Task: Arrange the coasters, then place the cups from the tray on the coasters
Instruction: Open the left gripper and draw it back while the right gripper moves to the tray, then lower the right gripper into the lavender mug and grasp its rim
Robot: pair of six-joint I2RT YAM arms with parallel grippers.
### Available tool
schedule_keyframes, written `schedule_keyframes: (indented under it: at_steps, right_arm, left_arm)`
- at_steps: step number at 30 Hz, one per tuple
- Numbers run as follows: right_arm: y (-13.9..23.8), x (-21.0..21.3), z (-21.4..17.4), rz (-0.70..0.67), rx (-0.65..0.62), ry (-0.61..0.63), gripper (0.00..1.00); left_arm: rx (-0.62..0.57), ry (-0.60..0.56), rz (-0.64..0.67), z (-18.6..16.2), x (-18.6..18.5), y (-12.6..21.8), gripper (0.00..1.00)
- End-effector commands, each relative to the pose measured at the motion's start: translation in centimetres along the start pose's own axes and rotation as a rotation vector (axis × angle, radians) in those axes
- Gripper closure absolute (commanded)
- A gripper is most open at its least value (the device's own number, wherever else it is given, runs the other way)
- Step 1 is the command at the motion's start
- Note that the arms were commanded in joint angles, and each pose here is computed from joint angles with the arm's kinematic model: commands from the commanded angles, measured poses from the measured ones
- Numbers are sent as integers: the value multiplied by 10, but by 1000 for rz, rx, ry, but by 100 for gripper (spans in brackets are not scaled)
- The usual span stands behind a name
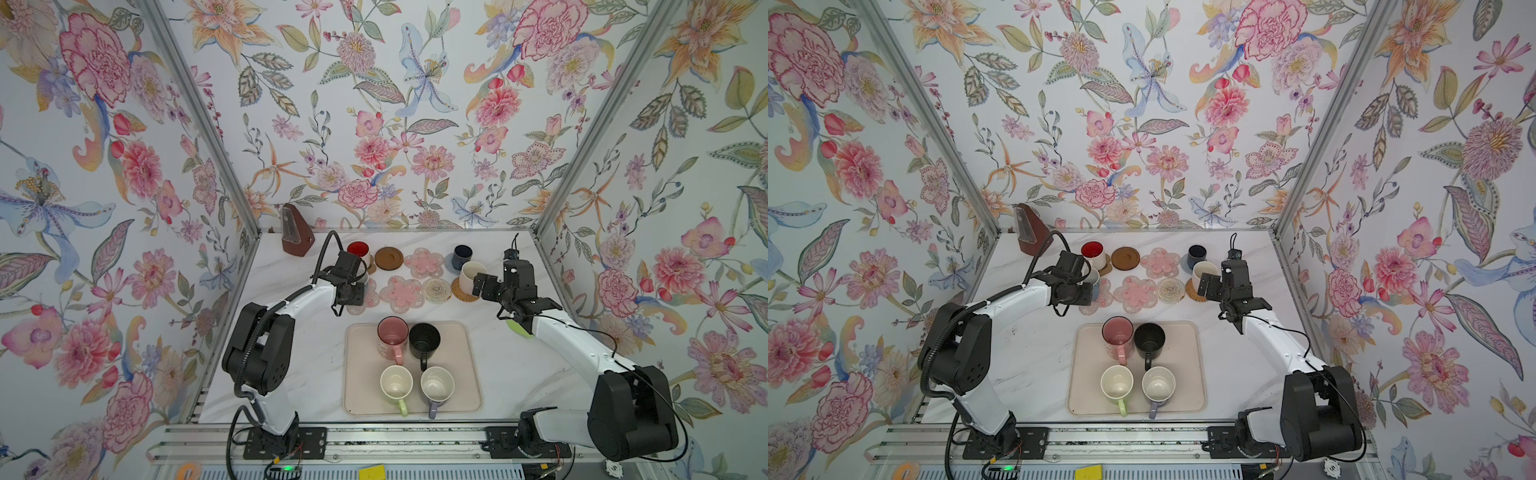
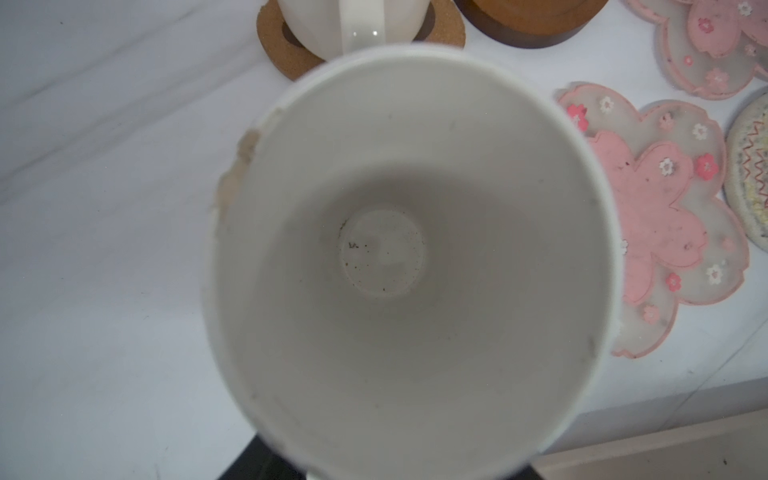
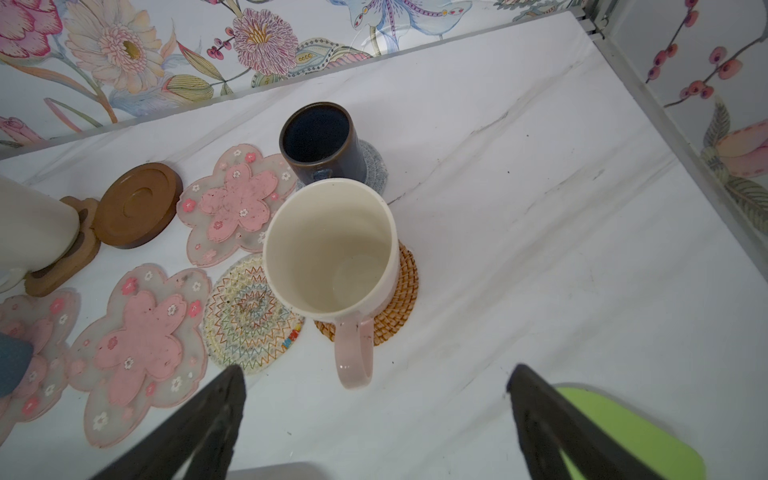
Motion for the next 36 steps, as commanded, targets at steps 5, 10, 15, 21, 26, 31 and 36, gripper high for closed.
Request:
schedule_keyframes:
  at_steps: [5,10,15,21,26,31,36]
  right_arm:
    - [5,-2,3,-16,-7,6,1]
    - [5,-3,1,-18,-4,5,1]
    - [4,-2,1,-11,2,-3,1]
    - [8,2,-4,13,35,-24,1]
    - [33,7,-24,2,101,-16,1]
    - [67,13,-60,-38,171,20,1]
    - [103,24,-102,-23,271,15,1]
  left_arm:
    - [-224,60,55,12,15,66,22]
    - [-431,149,170,-19,32,108,2]
    - [-555,266,196,-59,44,114,1]
    - [-575,318,212,-77,50,113,1]
    - [-574,325,230,-77,53,113,1]
    - [-588,349,230,-81,55,110,1]
    - [-586,358,222,-81,58,109,1]
Point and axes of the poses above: each gripper's point midway between its finger pads, its own y axis back along the fingers, its own x axis along the line the jaws close on, z = x × y, the point moved 8 cm from there along y, back along the fingers, and after that the axes turned 14 degrees about -y, right-handed, at the moved point
